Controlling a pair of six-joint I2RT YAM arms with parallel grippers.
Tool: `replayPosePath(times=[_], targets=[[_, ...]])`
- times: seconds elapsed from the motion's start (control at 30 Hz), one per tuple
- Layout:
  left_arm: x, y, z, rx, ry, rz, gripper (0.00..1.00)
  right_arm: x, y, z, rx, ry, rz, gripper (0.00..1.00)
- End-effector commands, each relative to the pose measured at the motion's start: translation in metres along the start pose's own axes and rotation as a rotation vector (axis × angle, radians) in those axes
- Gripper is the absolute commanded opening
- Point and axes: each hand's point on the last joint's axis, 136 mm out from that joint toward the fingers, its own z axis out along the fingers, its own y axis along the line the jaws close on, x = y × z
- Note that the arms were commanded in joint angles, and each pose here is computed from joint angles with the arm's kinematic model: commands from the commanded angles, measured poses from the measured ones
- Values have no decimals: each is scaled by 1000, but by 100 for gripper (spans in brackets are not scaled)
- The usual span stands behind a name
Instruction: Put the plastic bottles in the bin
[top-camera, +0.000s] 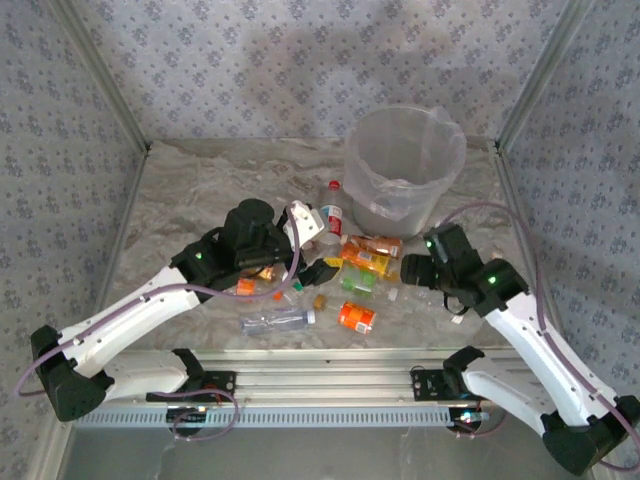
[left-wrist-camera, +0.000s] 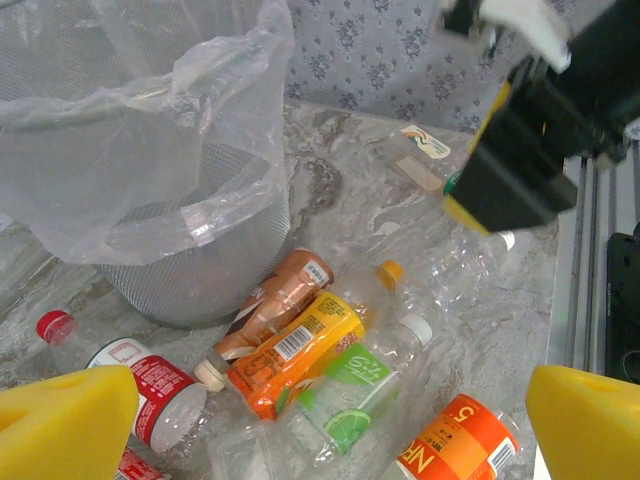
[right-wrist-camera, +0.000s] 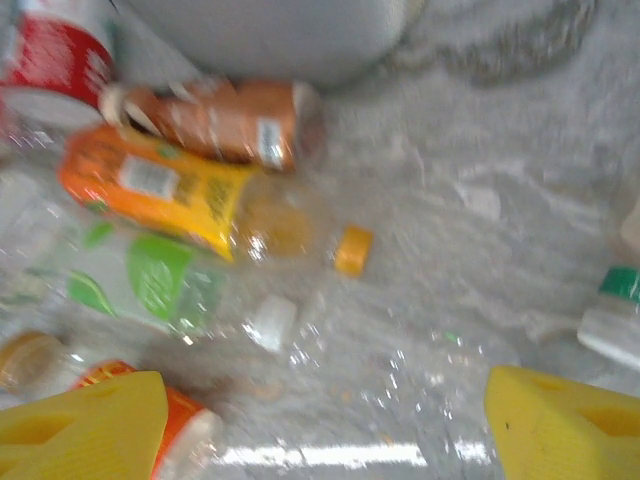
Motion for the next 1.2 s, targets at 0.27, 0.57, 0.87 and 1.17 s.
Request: replayPosePath(times=[0.27, 0.57, 0.87, 1.17], targets=[[-4, -1, -2, -13, -12, 28, 100, 59, -7, 29, -9, 145, 168, 100], [-6, -2, -2, -5, -16, 26, 100, 81, -4, 44, -31, 219, 202, 99], [-5, -2, -1, -8, -12, 25, 100, 93, 31, 60, -200, 296, 213, 99], [-4, -1, -1, -10, -11, 27, 100, 84, 52, 78, -288, 266, 176, 99]])
